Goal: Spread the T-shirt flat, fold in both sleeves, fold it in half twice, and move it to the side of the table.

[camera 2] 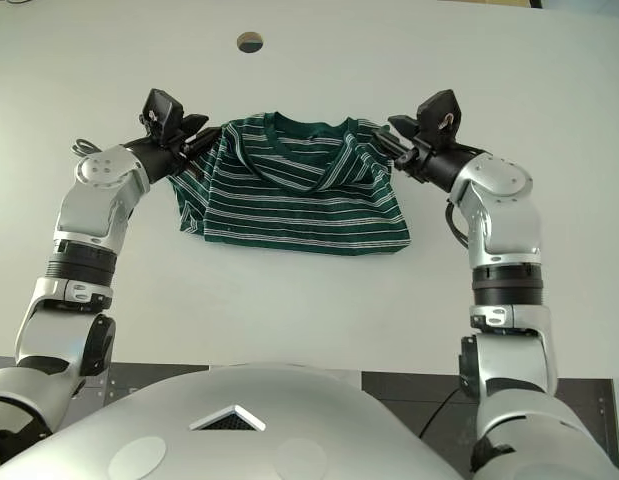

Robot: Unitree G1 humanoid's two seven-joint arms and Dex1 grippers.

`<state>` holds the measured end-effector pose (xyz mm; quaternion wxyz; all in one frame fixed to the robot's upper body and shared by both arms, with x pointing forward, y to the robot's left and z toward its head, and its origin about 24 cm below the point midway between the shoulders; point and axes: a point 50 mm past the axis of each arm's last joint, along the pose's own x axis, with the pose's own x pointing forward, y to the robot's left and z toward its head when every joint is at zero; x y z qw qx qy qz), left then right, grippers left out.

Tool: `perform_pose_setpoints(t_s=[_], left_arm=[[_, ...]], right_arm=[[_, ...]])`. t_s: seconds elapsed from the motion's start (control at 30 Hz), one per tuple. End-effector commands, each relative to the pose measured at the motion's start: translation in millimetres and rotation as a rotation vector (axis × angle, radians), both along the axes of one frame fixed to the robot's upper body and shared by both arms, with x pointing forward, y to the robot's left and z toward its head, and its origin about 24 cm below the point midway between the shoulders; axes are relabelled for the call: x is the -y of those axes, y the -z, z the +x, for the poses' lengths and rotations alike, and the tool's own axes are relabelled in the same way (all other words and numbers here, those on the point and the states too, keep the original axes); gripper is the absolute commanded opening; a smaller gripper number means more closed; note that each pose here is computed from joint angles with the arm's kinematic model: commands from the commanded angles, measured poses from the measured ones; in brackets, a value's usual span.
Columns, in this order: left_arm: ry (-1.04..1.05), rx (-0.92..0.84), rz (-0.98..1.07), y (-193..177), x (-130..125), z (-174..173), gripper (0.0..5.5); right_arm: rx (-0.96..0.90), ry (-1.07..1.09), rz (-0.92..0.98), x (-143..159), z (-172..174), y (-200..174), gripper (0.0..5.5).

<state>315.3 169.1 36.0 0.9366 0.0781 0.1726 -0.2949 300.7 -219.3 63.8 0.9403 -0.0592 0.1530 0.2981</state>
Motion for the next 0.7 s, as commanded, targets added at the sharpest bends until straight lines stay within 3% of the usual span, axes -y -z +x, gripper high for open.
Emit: perform_pose_setpoints(t_s=[0.03,0.23,0.33,0.47,0.6,0.7], left_arm=[[-0.110,0.027,0.051,0.6,-8.5,12.4,1.75],[-0.140,0.066,0.063,-7.5,-32.3,0.3,1.75],[-0.131,0.060,0.053,-11.5,-40.5,-11.6,1.75],[0.065,0.108,-0.050,-29.5,-15.5,-36.1,1.75],[0.184,0.130,-0.072,-34.3,12.4,-52.3,1.13],[0.290,0.123,-0.078,-31.7,38.2,-64.2,0.64]], right_arm=[[0.006,0.172,-0.090,14.2,13.3,8.2,2.11],[0.185,0.052,-0.208,-2.6,4.5,-0.7,2.11],[0.279,-0.055,-0.173,-18.2,-4.5,-14.2,1.56],[0.321,-0.202,-0.169,-34.0,-19.2,-17.2,0.88],[0.337,-0.305,-0.256,-41.0,-25.6,-12.6,0.14],[0.295,-0.411,-0.341,-47.0,-31.4,-1.7,0.10]])
